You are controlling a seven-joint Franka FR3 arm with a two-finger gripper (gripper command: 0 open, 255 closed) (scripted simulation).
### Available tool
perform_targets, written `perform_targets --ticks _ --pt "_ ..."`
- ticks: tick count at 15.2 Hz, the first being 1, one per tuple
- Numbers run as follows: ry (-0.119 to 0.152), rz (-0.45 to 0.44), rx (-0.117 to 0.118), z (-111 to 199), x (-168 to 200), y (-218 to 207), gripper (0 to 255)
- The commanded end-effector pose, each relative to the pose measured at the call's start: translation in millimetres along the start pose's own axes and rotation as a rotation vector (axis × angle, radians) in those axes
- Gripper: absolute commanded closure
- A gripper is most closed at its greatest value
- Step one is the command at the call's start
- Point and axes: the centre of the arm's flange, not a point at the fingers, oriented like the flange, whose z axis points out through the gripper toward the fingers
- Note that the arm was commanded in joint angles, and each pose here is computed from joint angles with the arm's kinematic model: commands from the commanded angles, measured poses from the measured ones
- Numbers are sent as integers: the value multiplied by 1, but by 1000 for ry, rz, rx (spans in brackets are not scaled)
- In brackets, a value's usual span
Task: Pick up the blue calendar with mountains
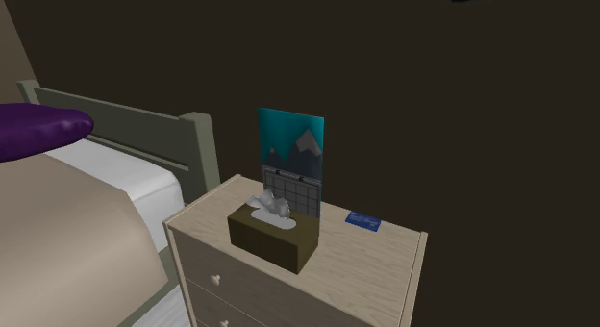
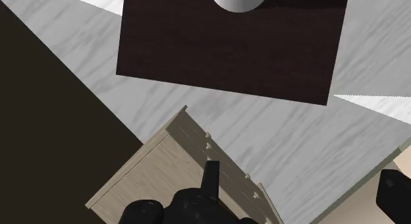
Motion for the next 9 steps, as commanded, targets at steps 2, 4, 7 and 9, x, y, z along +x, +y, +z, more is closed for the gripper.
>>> perform_targets --ticks 2,4,7,9 --pt "-5 -26 -6 3 11 7 0" --pt "-15 -77 -19 10 33 19 0" --pt "-30 -154 -39 21 68 36 0" --pt "-40 -206 -52 28 91 46 0"
